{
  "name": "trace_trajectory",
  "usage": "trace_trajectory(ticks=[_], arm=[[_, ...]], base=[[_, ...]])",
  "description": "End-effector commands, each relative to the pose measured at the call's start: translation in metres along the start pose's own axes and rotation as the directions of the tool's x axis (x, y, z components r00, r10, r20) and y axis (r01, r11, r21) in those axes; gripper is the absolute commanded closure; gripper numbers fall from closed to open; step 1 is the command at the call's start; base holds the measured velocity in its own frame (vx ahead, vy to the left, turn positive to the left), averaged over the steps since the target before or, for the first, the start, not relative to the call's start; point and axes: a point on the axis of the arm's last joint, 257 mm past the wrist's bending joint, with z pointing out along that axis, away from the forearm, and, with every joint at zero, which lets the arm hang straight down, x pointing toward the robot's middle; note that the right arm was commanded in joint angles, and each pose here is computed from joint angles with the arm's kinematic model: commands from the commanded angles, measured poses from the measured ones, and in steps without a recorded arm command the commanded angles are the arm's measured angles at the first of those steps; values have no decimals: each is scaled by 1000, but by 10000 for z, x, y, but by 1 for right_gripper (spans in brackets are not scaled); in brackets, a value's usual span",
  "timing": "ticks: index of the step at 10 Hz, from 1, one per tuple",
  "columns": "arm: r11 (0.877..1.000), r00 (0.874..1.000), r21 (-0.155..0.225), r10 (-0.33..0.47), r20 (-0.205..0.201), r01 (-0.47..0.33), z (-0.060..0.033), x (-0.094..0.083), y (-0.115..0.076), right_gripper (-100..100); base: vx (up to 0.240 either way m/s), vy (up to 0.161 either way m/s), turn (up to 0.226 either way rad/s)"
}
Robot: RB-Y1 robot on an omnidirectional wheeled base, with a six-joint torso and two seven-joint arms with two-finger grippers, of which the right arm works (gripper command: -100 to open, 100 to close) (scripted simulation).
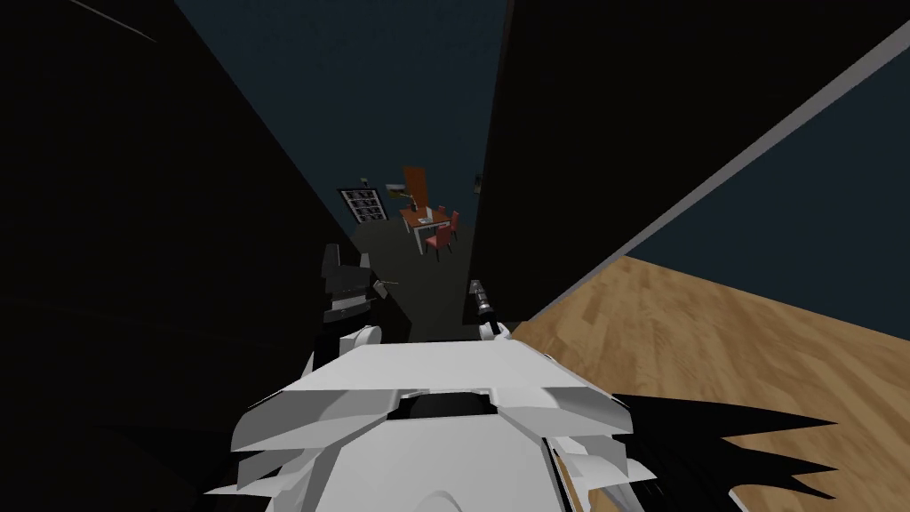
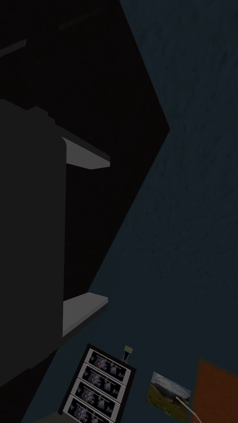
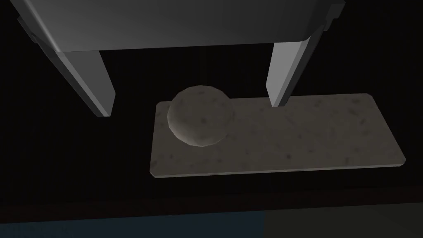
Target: Push the door open
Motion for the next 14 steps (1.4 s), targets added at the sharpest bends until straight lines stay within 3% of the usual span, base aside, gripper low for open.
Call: trace_trajectory(ticks=[1,2,3,8,14], arm=[[1000,1000,-3,10,2,-10,-12,46,4,-100],[1000,1000,-2,6,2,-6,-7,32,0,-100],[1000,1000,-2,6,2,-6,-7,32,0,100],[1000,1000,-2,6,2,-6,-7,32,0,100],[999,999,4,-34,43,34,-15,-276,-6,100]], base=[[198,22,17],[71,5,-9],[-15,3,9],[-12,-1,2],[155,8,-79]])
